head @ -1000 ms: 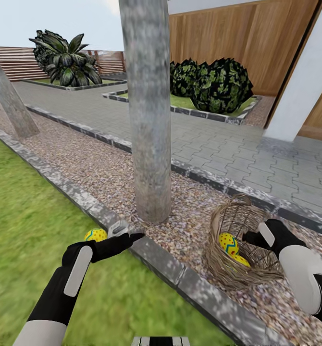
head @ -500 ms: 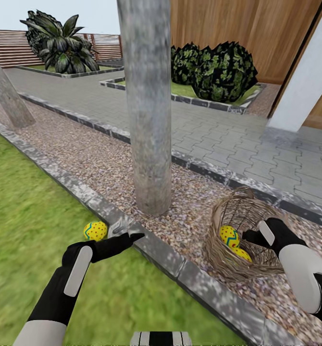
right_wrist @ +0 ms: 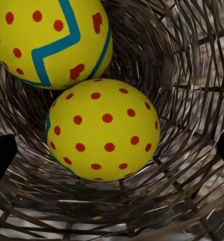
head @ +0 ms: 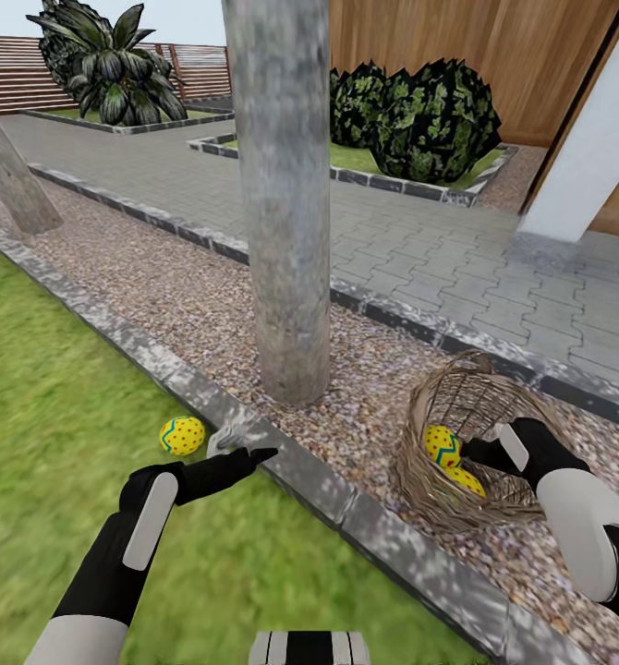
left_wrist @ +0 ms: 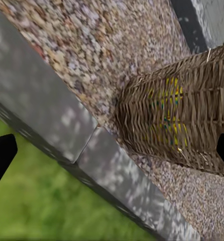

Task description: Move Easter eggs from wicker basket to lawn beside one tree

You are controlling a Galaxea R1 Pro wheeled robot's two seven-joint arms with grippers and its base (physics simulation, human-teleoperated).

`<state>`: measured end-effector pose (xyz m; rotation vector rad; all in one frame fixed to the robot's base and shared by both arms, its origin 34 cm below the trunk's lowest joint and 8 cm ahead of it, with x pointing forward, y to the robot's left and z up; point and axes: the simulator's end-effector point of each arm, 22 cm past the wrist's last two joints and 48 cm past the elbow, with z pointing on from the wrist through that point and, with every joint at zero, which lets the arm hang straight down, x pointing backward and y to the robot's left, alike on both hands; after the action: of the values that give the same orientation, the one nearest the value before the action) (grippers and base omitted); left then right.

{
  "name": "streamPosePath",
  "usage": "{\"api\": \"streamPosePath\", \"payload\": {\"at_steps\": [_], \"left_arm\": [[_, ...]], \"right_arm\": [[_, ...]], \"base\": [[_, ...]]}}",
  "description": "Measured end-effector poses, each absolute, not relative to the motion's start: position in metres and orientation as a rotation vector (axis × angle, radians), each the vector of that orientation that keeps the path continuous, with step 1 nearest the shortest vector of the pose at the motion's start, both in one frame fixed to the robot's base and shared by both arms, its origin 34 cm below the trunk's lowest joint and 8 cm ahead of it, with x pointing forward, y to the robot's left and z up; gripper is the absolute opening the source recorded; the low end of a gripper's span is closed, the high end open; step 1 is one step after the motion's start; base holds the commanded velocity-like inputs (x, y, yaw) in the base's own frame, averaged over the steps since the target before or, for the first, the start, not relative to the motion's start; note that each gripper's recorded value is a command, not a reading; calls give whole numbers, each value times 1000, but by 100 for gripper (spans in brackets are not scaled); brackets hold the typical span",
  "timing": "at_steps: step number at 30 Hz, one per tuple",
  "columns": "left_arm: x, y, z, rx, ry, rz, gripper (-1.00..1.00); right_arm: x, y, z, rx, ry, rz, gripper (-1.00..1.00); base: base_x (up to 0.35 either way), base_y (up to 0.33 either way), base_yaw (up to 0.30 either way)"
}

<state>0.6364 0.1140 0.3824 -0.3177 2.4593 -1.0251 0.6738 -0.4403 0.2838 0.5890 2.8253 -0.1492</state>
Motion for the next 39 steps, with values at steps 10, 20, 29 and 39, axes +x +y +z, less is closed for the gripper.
{"api": "streamPosePath", "payload": {"at_steps": [10, 20, 29, 39], "left_arm": [[635, 114, 375, -326, 2469, -1025, 100], [632, 115, 361, -341, 2491, -1027, 100], [630, 115, 352, -352, 2505, -1028, 100], [626, 114, 340, -364, 2524, -1030, 100]], "right_arm": [[672, -442, 277, 589, 2835, -156, 100], [666, -445, 263, 593, 2856, -173, 100], [667, -445, 257, 597, 2865, -177, 100], [665, -443, 246, 597, 2880, -171, 100]], "base": [[0, 0, 0], [0, 0, 0], [0, 0, 0], [0, 0, 0]]}}
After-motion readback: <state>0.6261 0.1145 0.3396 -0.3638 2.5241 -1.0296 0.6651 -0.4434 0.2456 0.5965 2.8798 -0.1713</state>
